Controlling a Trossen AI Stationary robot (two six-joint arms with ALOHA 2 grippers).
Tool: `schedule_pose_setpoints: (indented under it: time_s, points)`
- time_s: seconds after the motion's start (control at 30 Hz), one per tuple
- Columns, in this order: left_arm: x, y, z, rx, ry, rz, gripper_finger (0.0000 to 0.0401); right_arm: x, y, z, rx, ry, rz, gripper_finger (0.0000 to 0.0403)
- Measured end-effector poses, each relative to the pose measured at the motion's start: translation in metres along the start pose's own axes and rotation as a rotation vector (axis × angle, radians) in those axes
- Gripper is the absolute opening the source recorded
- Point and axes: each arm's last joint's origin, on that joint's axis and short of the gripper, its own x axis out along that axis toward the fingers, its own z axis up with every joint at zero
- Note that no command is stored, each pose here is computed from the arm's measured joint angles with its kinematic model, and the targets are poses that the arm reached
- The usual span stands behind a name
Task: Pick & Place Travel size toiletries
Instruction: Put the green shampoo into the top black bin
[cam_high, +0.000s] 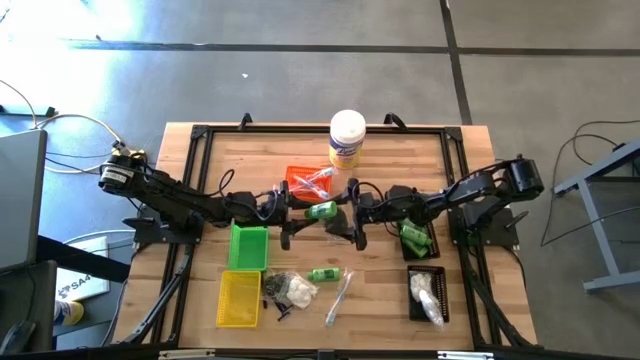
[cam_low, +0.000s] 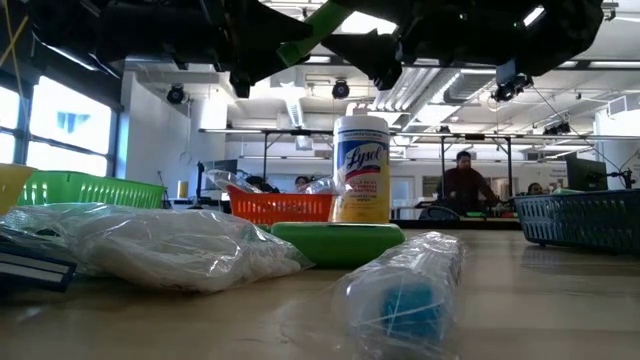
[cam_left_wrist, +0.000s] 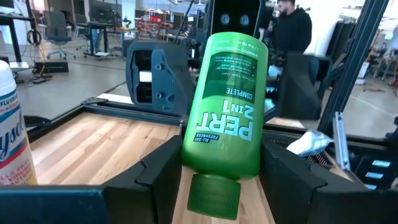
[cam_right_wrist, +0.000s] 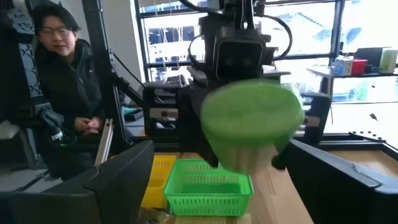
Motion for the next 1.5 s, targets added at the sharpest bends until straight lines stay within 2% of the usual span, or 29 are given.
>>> schedule_pose_setpoints:
  time_s: [0.2, 0.4, 1.0, 1.23, 1.5]
  points:
    - [0.000, 0.000, 0.003, -0.016, -0.030, 0.000, 0.0184, 0.000, 0.000, 0.000, 0.000, -0.003, -0.002, 0.0334]
    - [0.013, -0.004, 0.013, -0.015, -0.055, -0.001, 0.0184, 0.000, 0.000, 0.000, 0.000, -0.004, 0.000, 0.0329]
    - [0.015, -0.004, 0.008, -0.015, -0.015, 0.001, 0.0184, 0.000, 0.000, 0.001, 0.002, -0.016, -0.029, 0.0329]
    - [0.015, -0.004, 0.008, -0.037, -0.010, 0.007, 0.0184, -0.001, -0.002, 0.001, -0.015, -0.018, -0.085, 0.0329]
    - [0.014, -0.003, 0.003, -0.034, 0.020, 0.010, 0.0184, 0.000, -0.002, -0.007, 0.046, 0.069, -0.052, 0.0329]
